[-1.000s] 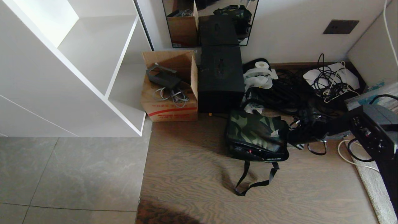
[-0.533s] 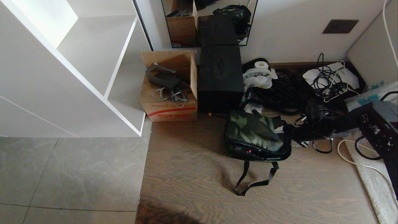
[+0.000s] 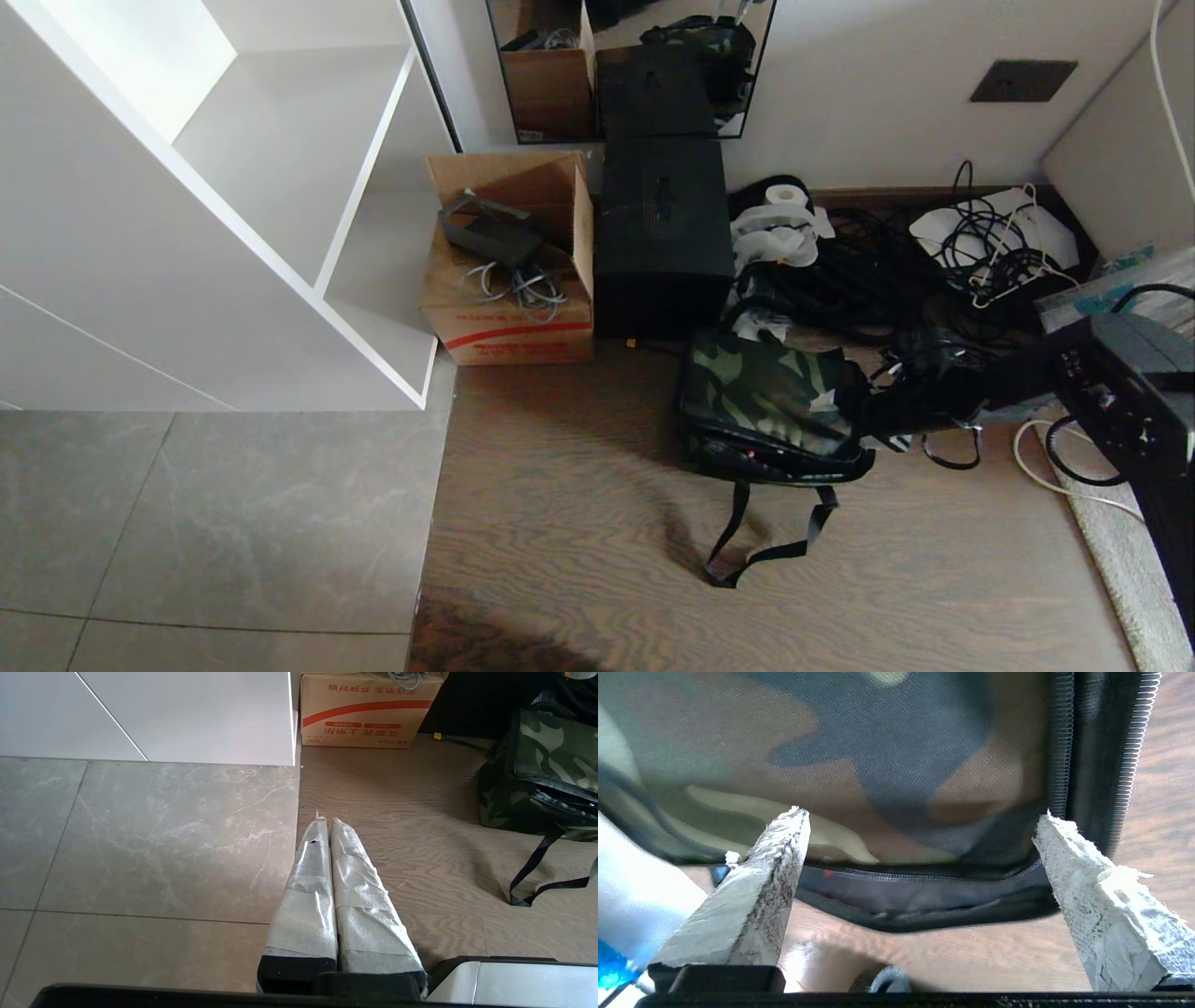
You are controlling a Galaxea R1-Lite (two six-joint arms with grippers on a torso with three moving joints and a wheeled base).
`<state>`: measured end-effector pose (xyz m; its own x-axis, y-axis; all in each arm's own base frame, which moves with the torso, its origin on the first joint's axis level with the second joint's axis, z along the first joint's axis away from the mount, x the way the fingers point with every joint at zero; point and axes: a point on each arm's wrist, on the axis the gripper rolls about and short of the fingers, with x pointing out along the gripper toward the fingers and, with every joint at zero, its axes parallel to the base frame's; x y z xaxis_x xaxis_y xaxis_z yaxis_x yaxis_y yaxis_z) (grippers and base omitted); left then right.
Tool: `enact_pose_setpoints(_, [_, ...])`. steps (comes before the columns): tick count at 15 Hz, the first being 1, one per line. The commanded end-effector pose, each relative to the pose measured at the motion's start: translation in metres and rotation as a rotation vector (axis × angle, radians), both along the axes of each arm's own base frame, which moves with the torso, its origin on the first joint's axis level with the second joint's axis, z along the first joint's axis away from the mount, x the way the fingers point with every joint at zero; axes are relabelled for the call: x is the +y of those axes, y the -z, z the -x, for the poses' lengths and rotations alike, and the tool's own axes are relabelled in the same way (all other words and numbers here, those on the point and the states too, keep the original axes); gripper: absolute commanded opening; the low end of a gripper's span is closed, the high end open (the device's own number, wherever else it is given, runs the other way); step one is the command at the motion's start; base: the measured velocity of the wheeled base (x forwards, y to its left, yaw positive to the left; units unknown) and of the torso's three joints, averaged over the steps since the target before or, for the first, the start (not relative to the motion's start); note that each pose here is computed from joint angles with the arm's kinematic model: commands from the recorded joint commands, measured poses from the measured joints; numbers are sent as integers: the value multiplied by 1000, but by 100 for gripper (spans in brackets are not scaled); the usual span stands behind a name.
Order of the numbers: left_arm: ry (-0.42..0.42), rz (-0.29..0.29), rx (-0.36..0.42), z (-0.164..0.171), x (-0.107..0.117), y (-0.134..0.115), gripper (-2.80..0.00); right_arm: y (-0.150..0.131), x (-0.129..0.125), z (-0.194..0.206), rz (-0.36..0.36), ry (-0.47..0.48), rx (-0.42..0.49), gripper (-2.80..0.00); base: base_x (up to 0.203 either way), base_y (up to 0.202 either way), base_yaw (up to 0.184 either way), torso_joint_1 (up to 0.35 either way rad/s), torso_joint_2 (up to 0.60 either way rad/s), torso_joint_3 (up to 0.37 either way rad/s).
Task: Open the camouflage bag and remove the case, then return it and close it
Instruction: Open the top of the storage box
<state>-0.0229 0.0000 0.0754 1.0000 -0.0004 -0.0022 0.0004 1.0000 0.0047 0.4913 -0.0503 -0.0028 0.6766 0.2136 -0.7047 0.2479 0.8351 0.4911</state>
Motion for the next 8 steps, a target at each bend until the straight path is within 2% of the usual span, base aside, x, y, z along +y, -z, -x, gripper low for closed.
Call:
enact_pose_setpoints(1, [0, 0, -1, 0, 0, 0, -280, 10, 1, 0, 0, 2, 16, 0, 0, 0, 0, 0, 0, 0])
enact_pose_setpoints(8, [0, 0, -1, 0, 0, 0, -280, 23, 6, -6, 26, -3, 21, 0, 0, 0, 0, 0, 0, 0])
